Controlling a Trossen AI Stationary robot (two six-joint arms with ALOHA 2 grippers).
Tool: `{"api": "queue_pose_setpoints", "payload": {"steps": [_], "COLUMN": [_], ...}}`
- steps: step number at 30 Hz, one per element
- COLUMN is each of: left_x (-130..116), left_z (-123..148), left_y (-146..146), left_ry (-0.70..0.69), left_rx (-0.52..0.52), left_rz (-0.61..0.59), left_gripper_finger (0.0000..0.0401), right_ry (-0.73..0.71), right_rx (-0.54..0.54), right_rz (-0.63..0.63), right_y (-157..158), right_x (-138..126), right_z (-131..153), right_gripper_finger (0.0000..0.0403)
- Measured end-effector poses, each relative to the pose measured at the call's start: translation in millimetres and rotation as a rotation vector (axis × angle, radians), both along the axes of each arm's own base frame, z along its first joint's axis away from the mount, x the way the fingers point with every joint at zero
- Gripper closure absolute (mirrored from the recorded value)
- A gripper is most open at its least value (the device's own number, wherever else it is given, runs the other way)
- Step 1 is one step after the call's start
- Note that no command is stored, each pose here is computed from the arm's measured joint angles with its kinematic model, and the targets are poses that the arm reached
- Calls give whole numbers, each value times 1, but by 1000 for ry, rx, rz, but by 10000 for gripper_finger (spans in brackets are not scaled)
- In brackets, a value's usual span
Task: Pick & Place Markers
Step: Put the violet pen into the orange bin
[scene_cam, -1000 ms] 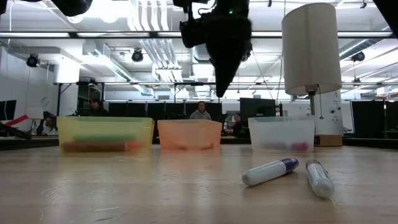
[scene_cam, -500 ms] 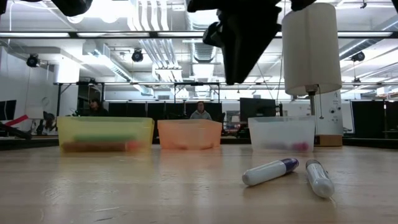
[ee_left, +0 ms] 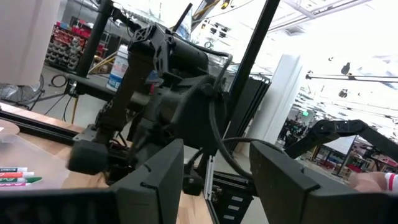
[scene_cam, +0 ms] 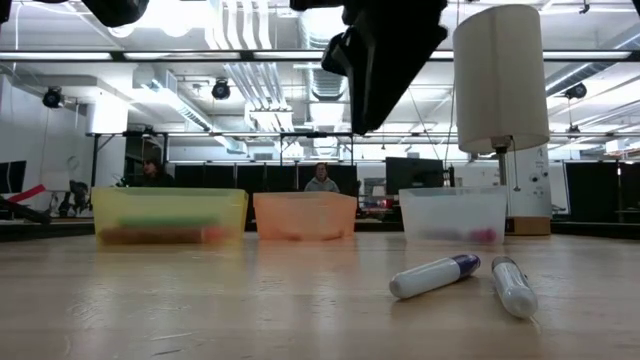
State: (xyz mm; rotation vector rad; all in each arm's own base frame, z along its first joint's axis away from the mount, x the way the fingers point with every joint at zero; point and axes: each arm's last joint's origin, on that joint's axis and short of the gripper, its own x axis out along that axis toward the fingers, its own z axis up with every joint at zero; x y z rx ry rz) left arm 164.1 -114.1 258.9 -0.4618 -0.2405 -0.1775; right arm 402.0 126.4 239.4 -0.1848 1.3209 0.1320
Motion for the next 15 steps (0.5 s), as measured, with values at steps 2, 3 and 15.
{"api": "queue_pose_setpoints", "payload": {"steps": [2, 3, 15], "left_x": [0, 0, 0], "left_z": [0, 0, 0], "left_y": [0, 0, 0], "left_ry": [-1, -1, -1], "left_rx": [6, 8, 10], "left_rz": [2, 2, 2], "left_gripper_finger": [222, 222, 222], "right_ry": [2, -3, 59], "right_rx": [3, 0, -11], "right_rz": [33, 51, 52], "right_y": [6, 10, 27], "right_x": [-2, -3, -17], "right_z": [0, 0, -26], "right_gripper_finger": [283, 280, 242]}}
